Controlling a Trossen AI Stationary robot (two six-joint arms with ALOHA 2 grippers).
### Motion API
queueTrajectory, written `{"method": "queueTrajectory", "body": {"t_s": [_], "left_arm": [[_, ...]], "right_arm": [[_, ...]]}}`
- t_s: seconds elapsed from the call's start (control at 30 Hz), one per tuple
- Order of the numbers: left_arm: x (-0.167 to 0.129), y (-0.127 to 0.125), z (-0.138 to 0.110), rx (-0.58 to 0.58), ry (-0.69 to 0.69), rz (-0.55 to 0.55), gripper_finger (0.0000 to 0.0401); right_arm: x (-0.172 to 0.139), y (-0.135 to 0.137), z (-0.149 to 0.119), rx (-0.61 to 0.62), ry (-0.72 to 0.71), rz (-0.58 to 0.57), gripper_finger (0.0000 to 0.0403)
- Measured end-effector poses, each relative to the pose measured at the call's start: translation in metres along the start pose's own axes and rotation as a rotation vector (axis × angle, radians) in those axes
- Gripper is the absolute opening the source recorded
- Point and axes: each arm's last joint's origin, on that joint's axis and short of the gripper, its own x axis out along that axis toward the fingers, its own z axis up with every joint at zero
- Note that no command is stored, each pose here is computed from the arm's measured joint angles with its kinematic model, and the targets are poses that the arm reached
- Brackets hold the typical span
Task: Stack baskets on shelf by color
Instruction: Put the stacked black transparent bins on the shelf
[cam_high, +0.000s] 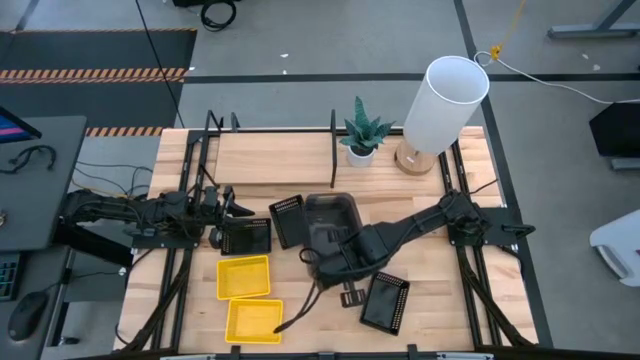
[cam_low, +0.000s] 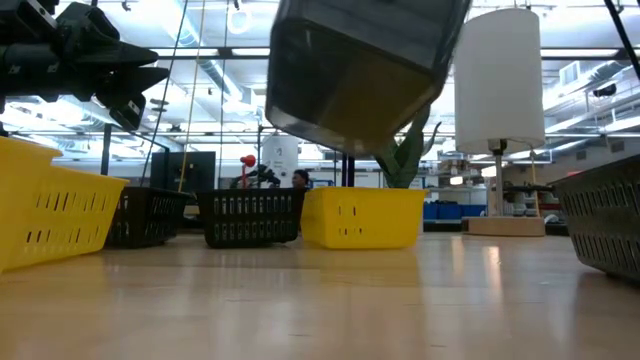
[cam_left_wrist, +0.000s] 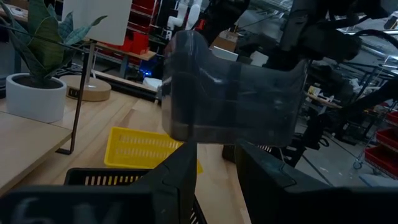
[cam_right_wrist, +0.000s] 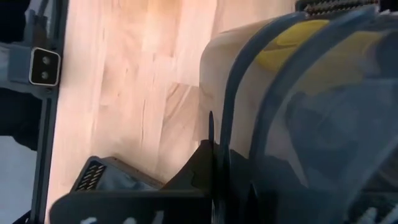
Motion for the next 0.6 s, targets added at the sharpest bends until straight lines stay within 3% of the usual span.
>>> {"method": "queueTrajectory", "body": {"t_s": [0.23,0.6], "left_arm": [[0.000,0.000,0.000,0.000,0.000,0.000,0.0117],[0.000,0.000,0.000,0.000,0.000,0.000,0.0117]], "right_arm": [[-0.007,-0.013,0.004,-0.040,-0.049,-0.012,0.0016],[-0.031,-0.054,0.006,0.012,-0.142,-0.077,0.0016]]}}
